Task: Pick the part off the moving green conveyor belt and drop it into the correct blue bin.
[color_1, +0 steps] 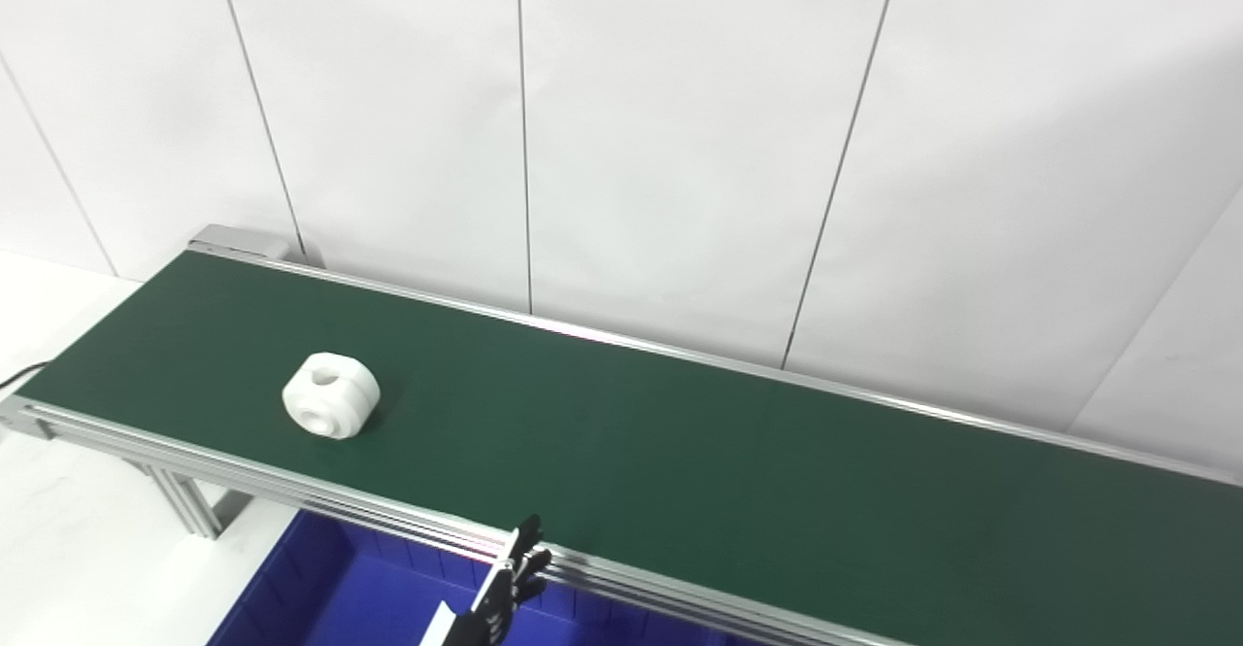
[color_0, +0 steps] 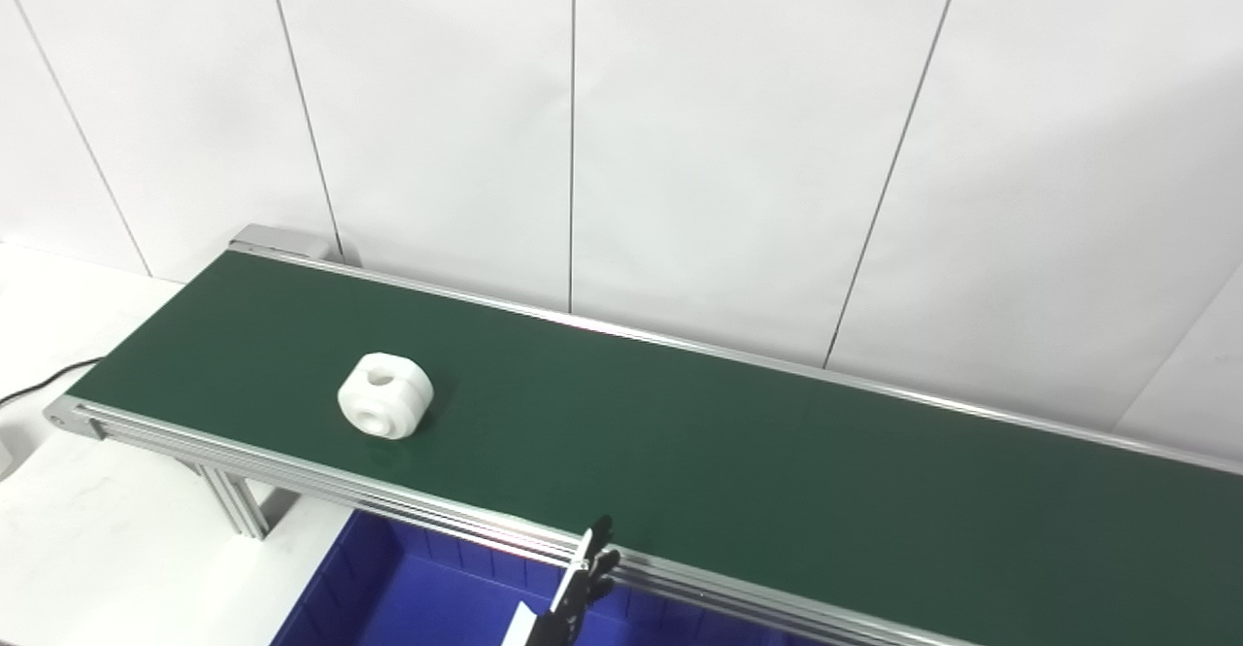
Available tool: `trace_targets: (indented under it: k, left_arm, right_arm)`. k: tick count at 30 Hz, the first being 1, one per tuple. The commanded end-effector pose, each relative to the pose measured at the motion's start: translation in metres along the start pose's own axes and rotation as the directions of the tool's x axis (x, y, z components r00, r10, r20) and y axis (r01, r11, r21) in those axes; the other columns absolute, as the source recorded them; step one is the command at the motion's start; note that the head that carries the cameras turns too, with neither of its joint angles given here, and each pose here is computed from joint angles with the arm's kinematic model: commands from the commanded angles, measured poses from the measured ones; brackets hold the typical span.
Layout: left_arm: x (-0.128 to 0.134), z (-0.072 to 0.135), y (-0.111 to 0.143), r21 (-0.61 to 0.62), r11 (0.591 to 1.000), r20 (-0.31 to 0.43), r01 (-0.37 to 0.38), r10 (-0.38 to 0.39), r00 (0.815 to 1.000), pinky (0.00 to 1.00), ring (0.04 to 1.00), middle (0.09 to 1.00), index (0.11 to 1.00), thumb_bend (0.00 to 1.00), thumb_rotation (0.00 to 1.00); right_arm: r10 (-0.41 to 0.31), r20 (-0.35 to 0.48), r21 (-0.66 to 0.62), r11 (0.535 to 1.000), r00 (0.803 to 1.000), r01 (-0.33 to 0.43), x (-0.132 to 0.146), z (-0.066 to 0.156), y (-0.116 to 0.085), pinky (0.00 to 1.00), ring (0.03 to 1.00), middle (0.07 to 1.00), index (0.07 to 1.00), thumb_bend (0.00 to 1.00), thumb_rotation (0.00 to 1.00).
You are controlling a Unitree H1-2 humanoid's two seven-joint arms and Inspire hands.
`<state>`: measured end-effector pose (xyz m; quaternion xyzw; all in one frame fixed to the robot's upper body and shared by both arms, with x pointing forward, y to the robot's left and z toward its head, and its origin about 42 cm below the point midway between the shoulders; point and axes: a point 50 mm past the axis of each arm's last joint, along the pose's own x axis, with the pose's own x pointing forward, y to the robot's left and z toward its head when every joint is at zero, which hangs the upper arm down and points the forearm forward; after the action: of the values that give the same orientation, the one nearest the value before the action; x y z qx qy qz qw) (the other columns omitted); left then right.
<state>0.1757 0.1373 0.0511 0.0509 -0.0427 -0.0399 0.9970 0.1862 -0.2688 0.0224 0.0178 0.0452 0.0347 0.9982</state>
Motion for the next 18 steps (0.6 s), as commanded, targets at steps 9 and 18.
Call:
trace_targets:
  k: [9,18]
  left_arm:
    - [0.009,0.056,0.01,-0.019,1.0,0.172,-0.018,0.021,0.985,0.8,0.89,0.922,0.99,0.91,0.53]
    - [0.049,0.133,0.083,0.448,0.892,0.334,0.056,-0.226,0.915,0.68,0.82,0.86,0.826,1.0,0.37]
  right_arm:
    - [0.019,0.084,-0.035,0.999,0.996,-0.016,0.002,0.017,-0.005,1.0,1.0,1.0,1.0,0.77,1.0]
    - [0.033,0.09,-0.005,0.999,0.995,-0.032,0.009,0.021,0.006,1.0,1.0,1.0,1.0,0.74,1.0]
